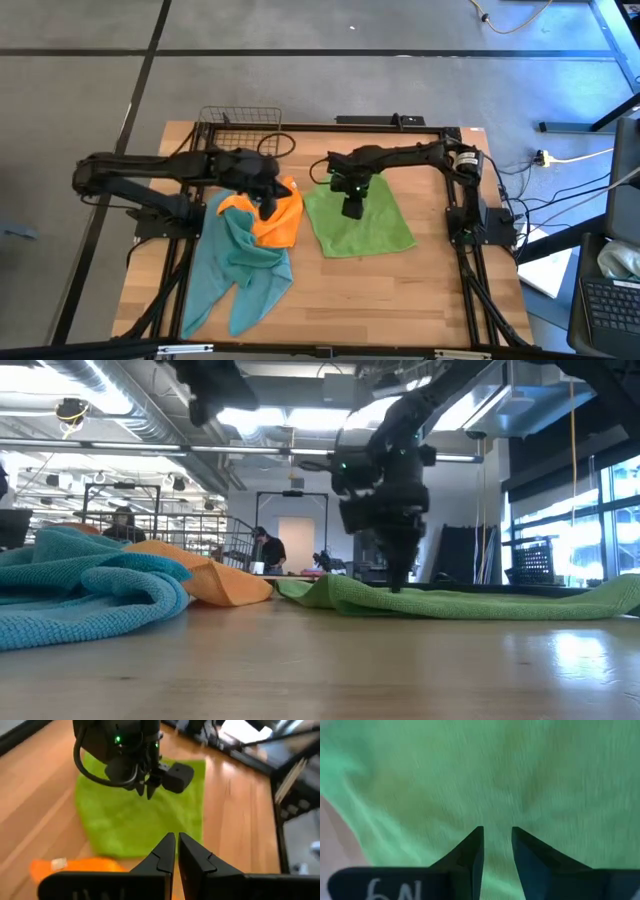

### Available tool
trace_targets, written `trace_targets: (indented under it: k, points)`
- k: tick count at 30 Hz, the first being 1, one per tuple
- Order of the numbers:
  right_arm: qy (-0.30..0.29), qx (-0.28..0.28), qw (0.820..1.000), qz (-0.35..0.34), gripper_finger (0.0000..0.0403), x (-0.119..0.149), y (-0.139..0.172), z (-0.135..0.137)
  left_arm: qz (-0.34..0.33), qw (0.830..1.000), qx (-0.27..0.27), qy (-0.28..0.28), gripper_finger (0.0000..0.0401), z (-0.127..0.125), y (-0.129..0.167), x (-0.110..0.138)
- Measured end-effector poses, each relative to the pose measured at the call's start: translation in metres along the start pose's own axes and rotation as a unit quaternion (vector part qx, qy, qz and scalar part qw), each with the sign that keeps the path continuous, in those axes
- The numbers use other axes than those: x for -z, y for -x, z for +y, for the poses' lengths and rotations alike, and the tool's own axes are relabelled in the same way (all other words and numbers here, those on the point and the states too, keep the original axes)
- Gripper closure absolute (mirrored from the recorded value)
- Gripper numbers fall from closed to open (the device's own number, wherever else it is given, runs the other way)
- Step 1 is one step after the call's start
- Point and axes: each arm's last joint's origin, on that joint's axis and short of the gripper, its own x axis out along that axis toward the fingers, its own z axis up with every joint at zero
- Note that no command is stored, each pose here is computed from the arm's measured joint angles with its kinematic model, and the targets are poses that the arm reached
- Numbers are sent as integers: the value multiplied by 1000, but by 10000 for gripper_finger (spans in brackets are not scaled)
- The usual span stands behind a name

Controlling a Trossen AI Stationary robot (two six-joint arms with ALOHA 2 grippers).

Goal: Fold microfiber towels
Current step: Fold the green microfiber cloth

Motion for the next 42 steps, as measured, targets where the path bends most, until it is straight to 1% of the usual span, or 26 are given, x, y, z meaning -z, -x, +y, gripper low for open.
trace_targets:
  k: [1, 3, 5, 8, 10, 13, 16, 20, 22, 25, 27, 31, 34, 37, 39, 42]
  points:
    - [-5, -9, 1000, 7, 301, 3, 3, -3, -10, 1000, 4, 11, 387, 3, -4, -2]
    - [-6, -26, 1000, -5, 301, 6, 11, -8, -27, 999, 16, 39, 387, 9, -12, -7]
    - [-8, -30, 999, -20, 301, 10, 22, -13, -29, 997, 29, 70, 387, 18, -22, -12]
    - [-4, -23, 998, -61, 301, 14, 35, -22, 1, 994, 30, 108, 387, 31, -43, -11]
    - [-5, -18, 997, -81, 301, 16, 37, -28, 24, 992, 22, 124, 387, 36, -59, -7]
    - [-7, -21, 996, -82, 301, 21, 30, -33, 63, 990, 7, 127, 387, 41, -84, 4]
    - [0, -49, 997, -64, 301, 31, 19, -33, 101, 988, -9, 112, 387, 47, -109, 16]
    - [-5, -104, 994, -30, 301, 48, 4, -30, 151, 984, -8, 96, 387, 49, -134, 34]
    - [-3, -114, 993, -28, 301, 51, -1, -29, 174, 980, -9, 95, 387, 49, -143, 42]
    - [16, -96, 994, -47, 301, 47, -5, -26, 184, 978, -16, 100, 387, 48, -150, 49]
    - [34, -77, 994, -68, 301, 41, -7, -22, 183, 977, -37, 106, 387, 48, -152, 51]
    - [56, -9, 994, -91, 301, 32, -11, -13, 167, 978, -77, 100, 387, 45, -153, 53]
    - [73, 24, 993, -93, 301, 29, -14, -4, 161, 978, -93, 97, 387, 44, -153, 54]
    - [71, 24, 996, -54, 301, 36, -16, 3, 162, 977, -93, 104, 387, 44, -153, 54]
    - [54, 17, 998, 3, 301, 47, -16, 5, 162, 977, -94, 104, 387, 44, -153, 54]
    - [24, 12, 996, 86, 301, 64, -16, 6, 163, 977, -94, 103, 387, 44, -153, 54]
